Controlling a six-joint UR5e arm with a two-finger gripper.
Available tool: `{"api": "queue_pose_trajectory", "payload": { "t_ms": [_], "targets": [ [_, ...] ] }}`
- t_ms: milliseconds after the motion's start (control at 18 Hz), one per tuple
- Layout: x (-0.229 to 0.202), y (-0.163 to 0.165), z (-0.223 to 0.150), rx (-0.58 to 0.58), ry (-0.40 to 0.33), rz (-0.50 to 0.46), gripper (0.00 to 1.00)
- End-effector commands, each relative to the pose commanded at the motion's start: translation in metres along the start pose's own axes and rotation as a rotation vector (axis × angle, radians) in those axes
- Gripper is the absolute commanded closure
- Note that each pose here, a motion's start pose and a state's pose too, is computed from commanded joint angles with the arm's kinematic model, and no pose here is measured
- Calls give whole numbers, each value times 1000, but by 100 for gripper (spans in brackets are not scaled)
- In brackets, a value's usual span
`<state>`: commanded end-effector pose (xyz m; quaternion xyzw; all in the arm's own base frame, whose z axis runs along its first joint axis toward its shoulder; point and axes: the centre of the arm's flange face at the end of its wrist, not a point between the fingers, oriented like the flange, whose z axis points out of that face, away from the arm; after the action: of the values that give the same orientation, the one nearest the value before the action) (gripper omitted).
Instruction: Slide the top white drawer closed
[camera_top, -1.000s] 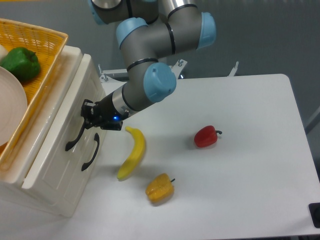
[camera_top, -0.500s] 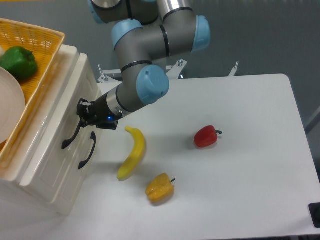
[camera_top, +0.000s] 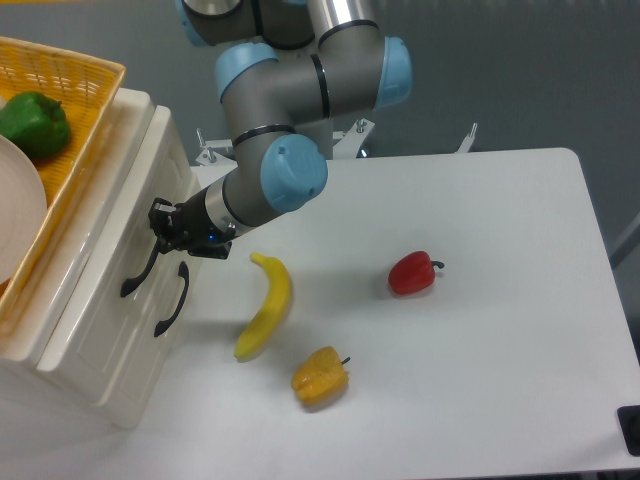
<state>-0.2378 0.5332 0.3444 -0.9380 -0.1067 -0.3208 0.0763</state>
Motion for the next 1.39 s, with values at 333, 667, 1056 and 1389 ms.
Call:
{"api": "queue_pose_trajectory", "payload": {
  "t_ms": [333,667,1056,1389],
  "targets": [
    [-49,4,-69,60,-129,-54,20],
    [-115,36,-144,117,-329,-132,0],
    [-206,80,-195,51,-640,-253,0],
    [-301,112,-199,-23,-647,-52,0]
  ]
}}
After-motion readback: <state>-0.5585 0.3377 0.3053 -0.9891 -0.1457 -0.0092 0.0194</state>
